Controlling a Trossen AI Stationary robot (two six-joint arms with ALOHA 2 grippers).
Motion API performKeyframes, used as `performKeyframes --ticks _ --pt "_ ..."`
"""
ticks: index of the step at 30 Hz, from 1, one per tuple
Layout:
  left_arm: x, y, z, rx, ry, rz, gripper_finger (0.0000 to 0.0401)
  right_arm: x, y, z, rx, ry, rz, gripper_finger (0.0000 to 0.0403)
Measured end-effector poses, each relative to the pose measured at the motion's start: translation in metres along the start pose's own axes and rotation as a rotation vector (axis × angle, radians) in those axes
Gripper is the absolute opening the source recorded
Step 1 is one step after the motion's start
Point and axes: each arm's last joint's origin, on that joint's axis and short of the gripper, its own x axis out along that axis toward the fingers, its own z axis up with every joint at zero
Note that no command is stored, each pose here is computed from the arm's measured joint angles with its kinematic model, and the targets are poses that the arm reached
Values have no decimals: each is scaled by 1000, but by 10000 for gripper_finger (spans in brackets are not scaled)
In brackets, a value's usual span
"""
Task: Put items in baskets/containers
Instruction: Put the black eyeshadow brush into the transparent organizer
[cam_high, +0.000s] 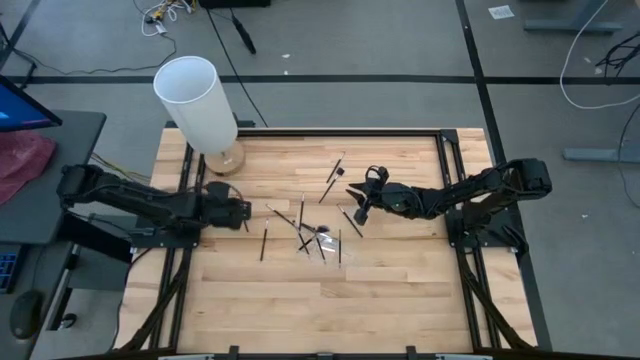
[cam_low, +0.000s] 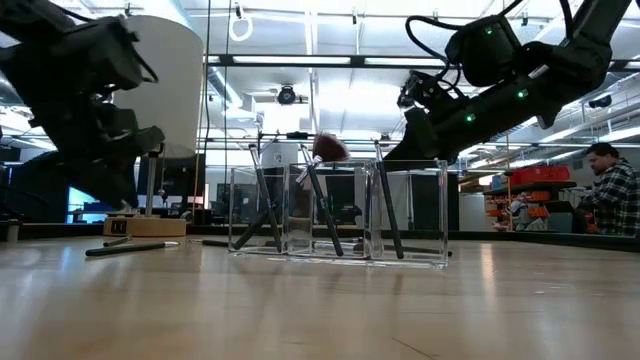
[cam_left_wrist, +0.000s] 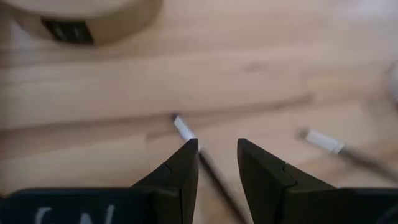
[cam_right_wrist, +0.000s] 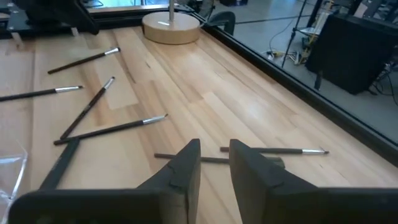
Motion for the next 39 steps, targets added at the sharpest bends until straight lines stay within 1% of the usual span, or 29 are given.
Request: performKeyframes --ticks 3,6,8,10,13,15,19,22,26,32,39 --pt "2 2 -9 -41 -104 -52 115 0 0 1 -17 -7 1 86" --pt "8 6 -14 -70 -168 -89 115 0 0 4 -45 -40 3 86" --pt "11 11 -16 -76 -161 -75 118 0 0 8 -63 -74 2 86" --pt "14 13 -18 -80 -117 -67 128 1 -1 10 -72 -99 22 86" --pt "17 17 -21 -75 -48 -53 158 2 -5 12 -72 -113 76 86" --pt "18 18 -21 -80 -28 -53 183 4 -7 12 -69 -111 98 86" --pt "19 20 -23 -83 -20 -49 229 5 -12 13 -62 -109 97 86" --pt "19 17 -22 -102 -56 -64 241 6 -12 13 -61 -108 94 86" --pt "23 14 -24 -72 -81 -56 234 6 -12 13 -60 -108 94 86" --pt "34 12 -33 -44 -72 -2 207 6 -12 12 -34 -106 96 86" --pt "44 11 -43 -15 -108 44 174 6 -12 12 -34 -106 96 86"
